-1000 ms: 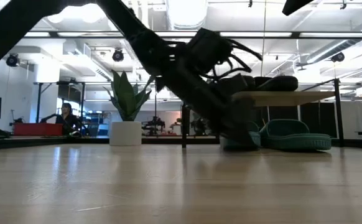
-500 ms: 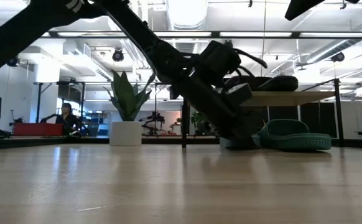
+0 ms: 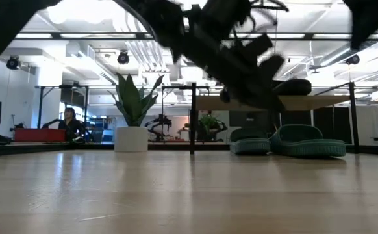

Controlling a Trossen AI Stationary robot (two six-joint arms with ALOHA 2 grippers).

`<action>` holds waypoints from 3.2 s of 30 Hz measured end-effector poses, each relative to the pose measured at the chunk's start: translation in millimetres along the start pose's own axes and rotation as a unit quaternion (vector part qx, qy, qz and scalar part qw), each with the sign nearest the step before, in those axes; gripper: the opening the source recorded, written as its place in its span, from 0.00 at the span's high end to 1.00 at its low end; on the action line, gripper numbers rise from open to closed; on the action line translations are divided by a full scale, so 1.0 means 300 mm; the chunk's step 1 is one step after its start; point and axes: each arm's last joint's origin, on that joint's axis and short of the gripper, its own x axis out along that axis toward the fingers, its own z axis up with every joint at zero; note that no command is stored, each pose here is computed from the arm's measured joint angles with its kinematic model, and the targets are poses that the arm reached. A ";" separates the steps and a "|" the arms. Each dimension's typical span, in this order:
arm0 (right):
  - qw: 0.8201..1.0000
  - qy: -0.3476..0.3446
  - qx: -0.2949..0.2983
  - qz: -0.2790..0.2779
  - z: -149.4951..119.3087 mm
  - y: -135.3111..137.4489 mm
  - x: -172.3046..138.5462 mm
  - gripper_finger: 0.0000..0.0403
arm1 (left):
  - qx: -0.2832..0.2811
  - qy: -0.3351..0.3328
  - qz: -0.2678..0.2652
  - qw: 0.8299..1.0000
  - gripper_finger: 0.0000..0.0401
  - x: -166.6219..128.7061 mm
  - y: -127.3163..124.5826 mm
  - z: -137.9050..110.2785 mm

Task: Pick and place slides into the shelf
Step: Move the right green slipper under the shelf, then adjust the left green slipper

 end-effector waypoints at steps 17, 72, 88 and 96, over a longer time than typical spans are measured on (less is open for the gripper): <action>0.987 0.086 0.129 0.046 -0.217 -0.022 0.343 0.98 | -0.042 0.114 0.024 0.992 1.00 -0.402 -0.051 -0.171; 0.997 -0.013 0.048 -0.051 -0.012 -0.057 0.642 0.98 | -0.164 0.025 0.049 0.985 1.00 -0.637 -0.023 -0.285; 0.986 -0.117 0.060 0.105 -0.072 -0.037 0.217 0.98 | -0.213 -0.003 0.007 0.977 1.00 -0.431 -0.001 -0.304; 0.987 -0.150 0.013 0.062 -0.008 -0.043 0.079 0.98 | -0.133 -0.041 0.032 0.990 1.00 -0.237 0.034 -0.220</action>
